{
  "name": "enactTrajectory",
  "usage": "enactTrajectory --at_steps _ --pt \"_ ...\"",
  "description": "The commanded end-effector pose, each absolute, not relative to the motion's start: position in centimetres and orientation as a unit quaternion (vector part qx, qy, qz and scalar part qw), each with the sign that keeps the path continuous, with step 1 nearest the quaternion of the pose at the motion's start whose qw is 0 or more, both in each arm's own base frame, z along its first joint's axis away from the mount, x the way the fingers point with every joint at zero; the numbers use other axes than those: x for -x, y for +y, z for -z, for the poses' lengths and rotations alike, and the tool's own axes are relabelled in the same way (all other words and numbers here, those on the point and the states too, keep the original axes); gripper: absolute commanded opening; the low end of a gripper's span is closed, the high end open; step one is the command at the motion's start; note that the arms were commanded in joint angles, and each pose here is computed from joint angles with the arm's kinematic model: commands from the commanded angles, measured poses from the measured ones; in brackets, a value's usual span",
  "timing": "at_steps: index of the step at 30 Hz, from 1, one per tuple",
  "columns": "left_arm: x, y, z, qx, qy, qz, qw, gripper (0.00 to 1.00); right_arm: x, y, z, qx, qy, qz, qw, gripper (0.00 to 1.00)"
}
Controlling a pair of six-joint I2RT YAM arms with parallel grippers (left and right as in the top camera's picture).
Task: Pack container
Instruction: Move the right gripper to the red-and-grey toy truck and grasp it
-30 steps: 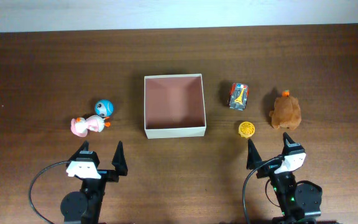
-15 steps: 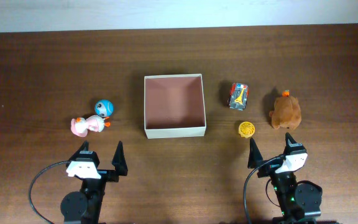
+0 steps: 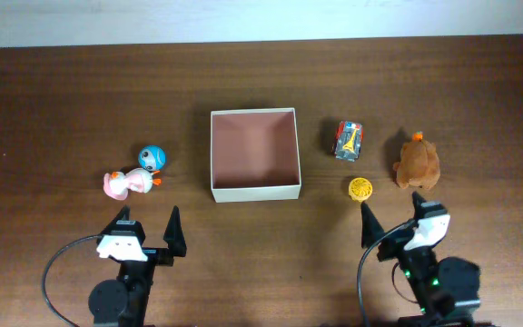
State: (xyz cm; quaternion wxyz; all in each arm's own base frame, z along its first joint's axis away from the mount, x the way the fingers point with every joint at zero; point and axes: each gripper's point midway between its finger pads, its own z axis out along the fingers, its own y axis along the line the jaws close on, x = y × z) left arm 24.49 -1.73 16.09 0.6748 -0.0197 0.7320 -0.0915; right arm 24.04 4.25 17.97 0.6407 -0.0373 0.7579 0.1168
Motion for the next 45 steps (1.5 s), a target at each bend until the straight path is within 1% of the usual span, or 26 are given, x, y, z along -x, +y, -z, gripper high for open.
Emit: enactTrajectory --at_steps 1,5,6,7,8,9,10,12,14,15,20,21,23,26,29,32,38,41,45 --pt "-24.5 -1.6 -15.9 0.016 0.731 0.083 0.677 1.00 -25.2 5.2 -23.5 0.023 0.789 -0.152 0.594 0.99" --pt "-24.5 -1.6 -15.9 0.016 0.731 0.083 0.677 1.00 -28.2 6.3 -26.2 0.024 0.854 -0.172 0.490 0.99" --pt "-24.5 -1.6 -15.9 0.016 0.731 0.083 0.677 1.00 -29.5 6.6 -26.9 0.021 0.874 -0.177 0.452 0.99" --pt "-24.5 -1.6 -15.9 0.016 0.731 0.083 0.677 1.00 -30.7 6.8 -27.4 0.019 0.884 -0.180 0.430 0.99" --pt "-24.5 -1.6 -15.9 0.016 0.731 0.083 0.677 0.99 -33.0 7.2 -28.0 0.019 0.894 -0.186 0.407 0.99" --pt "-24.5 -1.6 -15.9 0.016 0.731 0.083 0.677 1.00 -34.2 7.6 -28.2 0.022 0.896 -0.195 0.399 0.99" --pt "-24.5 -1.6 -16.0 0.016 0.731 0.083 0.677 0.99 -35.8 8.6 -27.9 0.030 0.900 -0.219 0.376 0.99" --pt "-24.5 -1.6 -15.9 0.016 0.731 0.083 0.677 0.99 -37.6 10.2 -26.6 0.042 0.903 -0.262 0.337 0.99" --pt "-24.5 -1.6 -15.9 0.016 0.731 0.083 0.677 0.99 -39.5 10.9 -25.4 0.047 0.903 -0.279 0.324 0.99" --pt "-24.5 -1.6 -15.9 0.016 0.731 0.083 0.677 1.00 -40.7 10.9 -24.2 0.044 0.906 -0.277 0.318 0.96" --pt "-24.5 -1.6 -15.9 0.016 0.731 0.083 0.677 1.00 -44.1 10.5 -17.5 -0.047 0.925 -0.278 0.253 0.96" --pt "-24.5 -1.6 -15.9 0.016 0.731 0.083 0.677 1.00 -44.6 10.2 -15.3 -0.065 0.933 -0.266 0.234 0.93" --pt "-24.5 -1.6 -15.9 0.016 0.731 0.083 0.677 1.00 -45.0 9.3 -13.0 -0.087 0.943 -0.235 0.219 0.93" --pt "-24.5 -1.6 -15.9 0.016 0.731 0.083 0.677 1.00 -45.2 7.5 -11.0 -0.104 0.956 -0.169 0.215 0.92" --pt "-24.5 -1.6 -15.9 0.016 0.731 0.083 0.677 0.99 -45.2 6.0 -10.4 -0.113 0.963 -0.096 0.225 0.93" --pt "-24.5 -1.6 -15.9 0.016 0.731 0.083 0.677 1.00 -45.2 5.9 -10.2 -0.107 0.965 -0.051 0.234 0.93" --pt "-24.5 -1.6 -15.9 0.016 0.731 0.083 0.677 1.00 -45.1 6.6 -9.6 -0.093 0.965 0.009 0.244 0.95" --pt "-24.5 -1.6 -15.9 0.016 0.731 0.083 0.677 0.99 -45.0 6.2 -8.8 -0.114 0.963 0.033 0.240 0.94" --pt "-24.5 -1.6 -15.9 0.016 0.731 0.083 0.677 0.99 -44.8 6.1 -7.1 -0.145 0.963 0.034 0.223 0.94"
